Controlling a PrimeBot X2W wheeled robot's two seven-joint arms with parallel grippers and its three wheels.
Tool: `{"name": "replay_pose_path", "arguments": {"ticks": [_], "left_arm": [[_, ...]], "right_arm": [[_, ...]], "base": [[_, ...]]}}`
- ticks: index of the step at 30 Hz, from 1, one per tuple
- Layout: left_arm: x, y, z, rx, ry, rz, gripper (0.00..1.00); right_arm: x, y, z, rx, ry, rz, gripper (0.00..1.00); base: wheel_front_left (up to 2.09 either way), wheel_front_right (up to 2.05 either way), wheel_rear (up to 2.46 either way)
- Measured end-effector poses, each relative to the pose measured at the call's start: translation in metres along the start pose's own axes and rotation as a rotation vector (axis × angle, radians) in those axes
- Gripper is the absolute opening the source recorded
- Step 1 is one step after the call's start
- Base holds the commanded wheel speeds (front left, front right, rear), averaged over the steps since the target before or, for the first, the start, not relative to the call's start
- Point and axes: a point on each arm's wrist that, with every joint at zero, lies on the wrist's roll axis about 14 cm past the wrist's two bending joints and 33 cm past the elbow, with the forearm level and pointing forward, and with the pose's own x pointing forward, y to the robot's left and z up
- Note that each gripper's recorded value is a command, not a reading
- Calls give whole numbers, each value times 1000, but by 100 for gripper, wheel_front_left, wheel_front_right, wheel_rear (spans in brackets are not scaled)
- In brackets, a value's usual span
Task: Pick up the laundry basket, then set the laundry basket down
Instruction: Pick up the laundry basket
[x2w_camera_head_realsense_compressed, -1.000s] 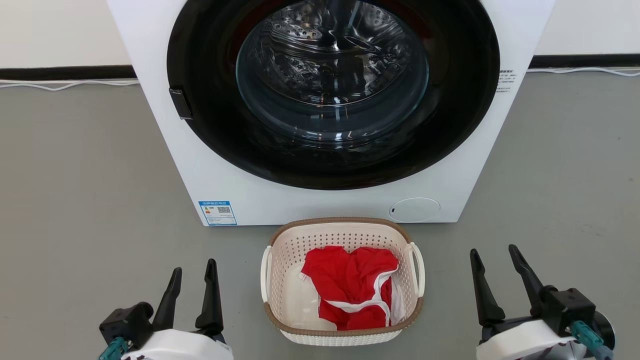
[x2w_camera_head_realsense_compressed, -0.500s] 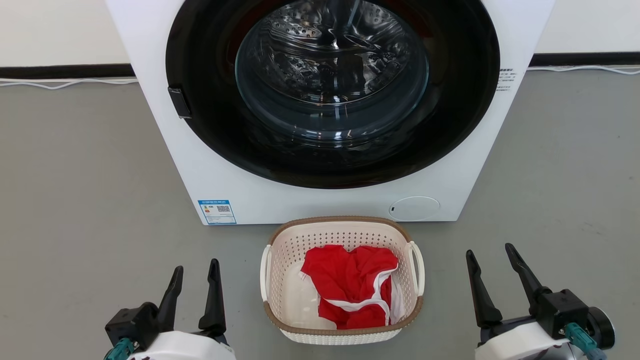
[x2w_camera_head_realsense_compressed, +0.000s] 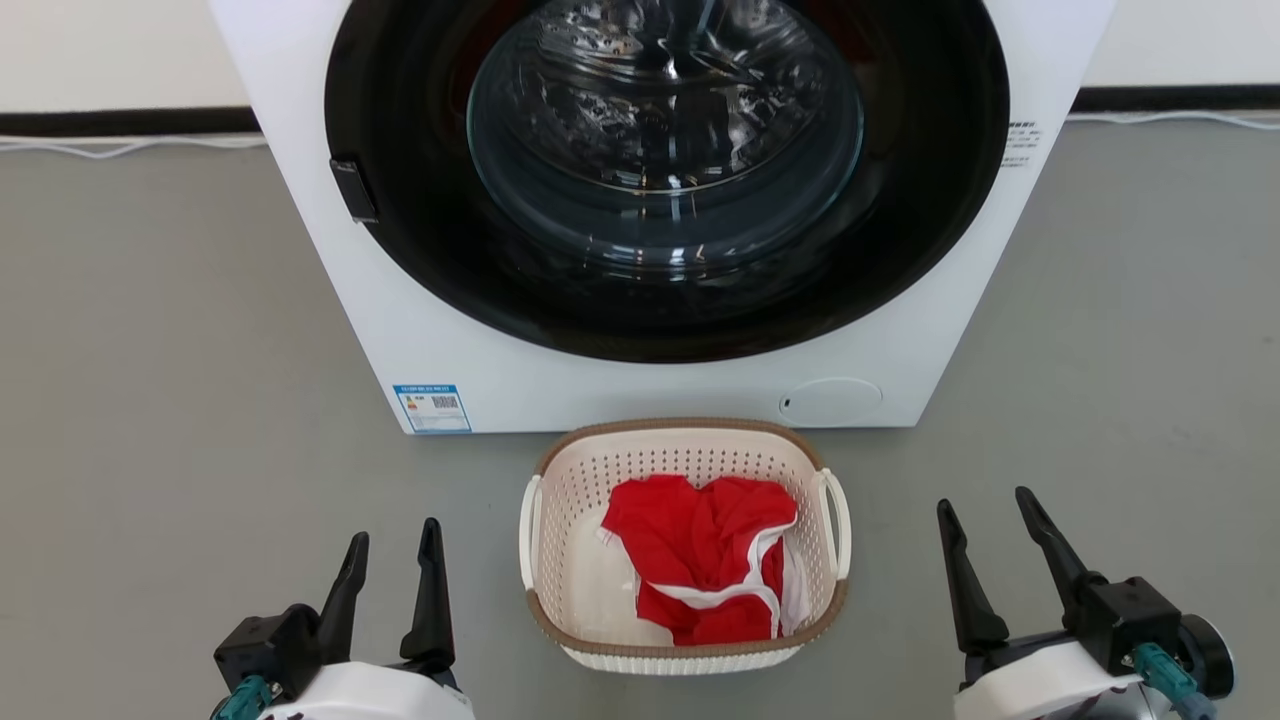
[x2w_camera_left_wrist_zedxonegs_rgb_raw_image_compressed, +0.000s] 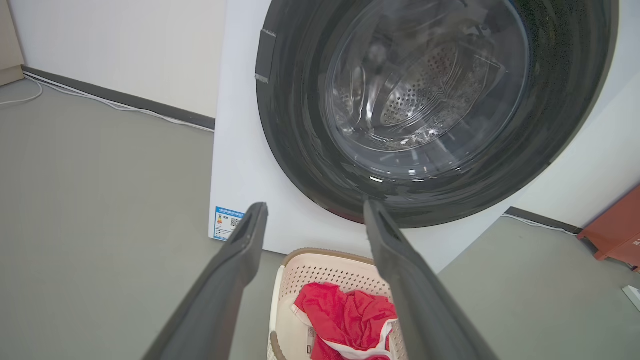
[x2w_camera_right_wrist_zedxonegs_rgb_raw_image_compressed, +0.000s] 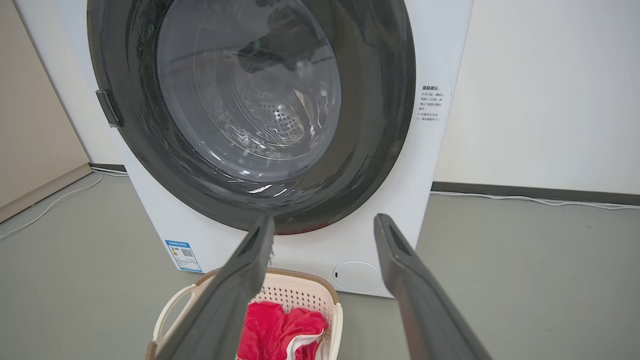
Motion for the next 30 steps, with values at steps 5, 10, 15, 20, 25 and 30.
{"name": "replay_pose_path", "arguments": {"ticks": [5, 10, 15, 20, 25, 30], "left_arm": [[6, 1, -14, 2, 42, 2, 100], [23, -2, -28, 20, 79, -9, 100], [50, -6, -42, 34, 111, -25, 100], [76, -9, -72, 66, 187, -45, 100], [99, -10, -110, 89, 287, -67, 100], [119, -7, -156, 102, 409, -72, 100]], "right_arm": [[6, -8, -20, 9, 61, -23, 100], [25, -16, -30, 14, 88, -42, 100], [51, -25, -42, 19, 116, -65, 100], [71, -30, -80, 35, 217, -78, 100], [90, -31, -124, 44, 346, -78, 100], [113, -26, -160, 27, 450, -53, 100]], "base": [[0, 0, 0], [0, 0, 0], [0, 0, 0], [0, 0, 0], [0, 0, 0], [0, 0, 0]]}}
